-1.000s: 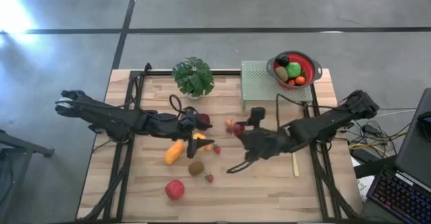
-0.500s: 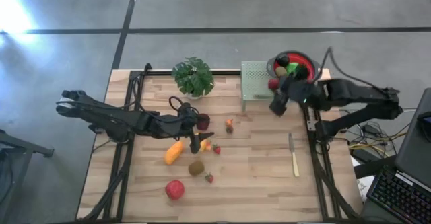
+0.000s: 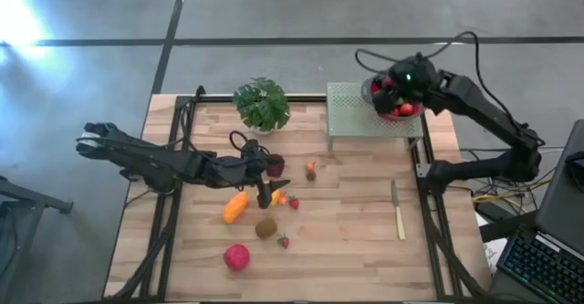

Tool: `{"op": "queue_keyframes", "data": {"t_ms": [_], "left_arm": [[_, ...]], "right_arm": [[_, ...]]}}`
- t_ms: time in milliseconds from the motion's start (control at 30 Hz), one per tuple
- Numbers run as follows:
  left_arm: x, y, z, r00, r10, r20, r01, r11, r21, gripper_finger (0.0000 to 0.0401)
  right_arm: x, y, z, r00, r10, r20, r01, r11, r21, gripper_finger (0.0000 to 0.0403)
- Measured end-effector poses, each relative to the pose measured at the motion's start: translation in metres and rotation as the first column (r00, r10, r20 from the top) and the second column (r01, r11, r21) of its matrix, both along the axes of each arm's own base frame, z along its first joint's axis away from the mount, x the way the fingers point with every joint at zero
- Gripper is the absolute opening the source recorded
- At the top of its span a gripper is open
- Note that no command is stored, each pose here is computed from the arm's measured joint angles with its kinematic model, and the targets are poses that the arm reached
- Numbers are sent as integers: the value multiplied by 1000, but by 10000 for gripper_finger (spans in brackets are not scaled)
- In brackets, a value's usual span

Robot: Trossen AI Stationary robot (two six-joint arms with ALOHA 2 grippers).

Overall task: Pick & Place Fruit
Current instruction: Put the red pomegranate into the red strainer bowl on the shelf

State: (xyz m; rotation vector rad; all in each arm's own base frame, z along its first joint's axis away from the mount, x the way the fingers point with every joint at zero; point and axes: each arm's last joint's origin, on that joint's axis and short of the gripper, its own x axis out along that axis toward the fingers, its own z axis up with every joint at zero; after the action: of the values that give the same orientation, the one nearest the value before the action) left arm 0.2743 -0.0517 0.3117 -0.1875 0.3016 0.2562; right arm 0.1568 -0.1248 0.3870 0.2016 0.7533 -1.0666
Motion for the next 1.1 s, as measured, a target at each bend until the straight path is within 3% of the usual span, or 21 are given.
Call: {"op": "queue_keyframes", "data": {"t_ms": [400,933,1100], "left_arm": [[-2,0,-10,999,-1,-52,2,1000,15,298],[-3,1,-14,998,-3,-67,5,1000,27,298],[-3,1,-14,998,-4,-67,6,1000,28,298]], "right_arm": [[-17,-49,-23,964,-246,-97,256,961,108,211],[-14,-79,-45,939,-270,-215,306,939,155,232],[-15,-87,-46,937,-291,-192,319,938,135,243]]}}
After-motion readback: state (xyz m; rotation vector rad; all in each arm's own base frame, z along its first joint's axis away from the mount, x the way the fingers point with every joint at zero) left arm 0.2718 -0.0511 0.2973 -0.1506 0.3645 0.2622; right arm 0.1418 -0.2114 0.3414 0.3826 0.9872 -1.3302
